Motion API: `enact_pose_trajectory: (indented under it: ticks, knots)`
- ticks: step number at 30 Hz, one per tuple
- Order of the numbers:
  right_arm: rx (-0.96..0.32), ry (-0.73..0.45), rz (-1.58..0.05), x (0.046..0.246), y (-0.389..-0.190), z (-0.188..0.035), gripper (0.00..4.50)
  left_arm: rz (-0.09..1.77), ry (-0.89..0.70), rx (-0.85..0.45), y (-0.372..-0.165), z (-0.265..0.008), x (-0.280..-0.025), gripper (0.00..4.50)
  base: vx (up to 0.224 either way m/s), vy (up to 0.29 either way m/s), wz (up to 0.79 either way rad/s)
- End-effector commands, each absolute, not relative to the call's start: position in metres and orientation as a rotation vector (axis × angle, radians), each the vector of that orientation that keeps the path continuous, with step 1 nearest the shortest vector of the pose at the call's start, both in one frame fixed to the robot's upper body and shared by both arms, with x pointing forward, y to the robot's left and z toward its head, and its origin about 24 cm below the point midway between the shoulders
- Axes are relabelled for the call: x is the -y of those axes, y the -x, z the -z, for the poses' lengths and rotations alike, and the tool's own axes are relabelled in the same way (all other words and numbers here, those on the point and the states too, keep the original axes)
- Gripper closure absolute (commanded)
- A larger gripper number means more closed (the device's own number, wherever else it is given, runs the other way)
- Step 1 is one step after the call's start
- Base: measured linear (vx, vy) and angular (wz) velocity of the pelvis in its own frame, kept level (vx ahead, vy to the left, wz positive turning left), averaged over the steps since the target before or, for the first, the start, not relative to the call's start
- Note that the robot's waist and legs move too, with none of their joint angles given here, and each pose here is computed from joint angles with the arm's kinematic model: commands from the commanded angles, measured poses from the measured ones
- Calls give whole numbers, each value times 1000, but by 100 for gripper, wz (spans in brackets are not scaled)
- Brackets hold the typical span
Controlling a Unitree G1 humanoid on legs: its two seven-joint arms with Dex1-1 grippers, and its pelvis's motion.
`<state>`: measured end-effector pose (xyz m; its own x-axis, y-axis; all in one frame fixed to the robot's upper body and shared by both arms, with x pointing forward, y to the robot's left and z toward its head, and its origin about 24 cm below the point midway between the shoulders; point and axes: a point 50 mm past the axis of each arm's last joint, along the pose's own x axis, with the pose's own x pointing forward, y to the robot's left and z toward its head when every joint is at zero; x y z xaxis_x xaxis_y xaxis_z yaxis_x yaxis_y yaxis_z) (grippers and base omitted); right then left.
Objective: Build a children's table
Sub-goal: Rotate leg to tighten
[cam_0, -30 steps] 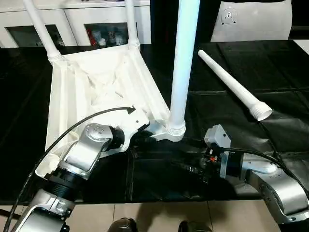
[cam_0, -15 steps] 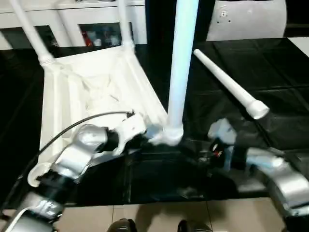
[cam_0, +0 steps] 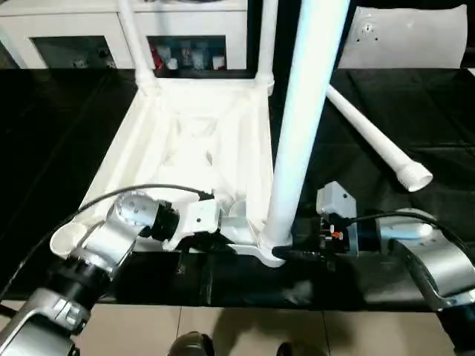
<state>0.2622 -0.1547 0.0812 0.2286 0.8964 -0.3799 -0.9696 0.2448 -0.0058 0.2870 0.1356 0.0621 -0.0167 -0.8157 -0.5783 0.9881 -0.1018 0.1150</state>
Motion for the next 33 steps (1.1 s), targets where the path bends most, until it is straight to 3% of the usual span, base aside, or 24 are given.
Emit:
enact_pose_trajectory:
  ticks: [1,15,21,25,29,33]
  knots:
    - [-321,267,-1339,152,-262,-82,68,1631,-652,-335,-288,-69,-129,450,0,0,0]
    - [-327,206,-1391,144,-262,-78,177,1637,-643,-338,-290,-67,-133,450,0,0,0]
    - [-367,152,-1407,142,-253,-70,189,1583,-576,-330,-292,-65,-131,450,0,0,0]
    - [-370,112,-1337,138,-250,-63,189,1469,-520,-321,-299,-66,-127,450,0,0,0]
    - [-369,67,-1115,124,-257,-55,191,1260,-368,-290,-314,-75,-115,450,0,0,0]
    - [-345,-128,-847,97,-275,-54,192,1039,-270,-253,-328,-84,-92,450,0,0,0]
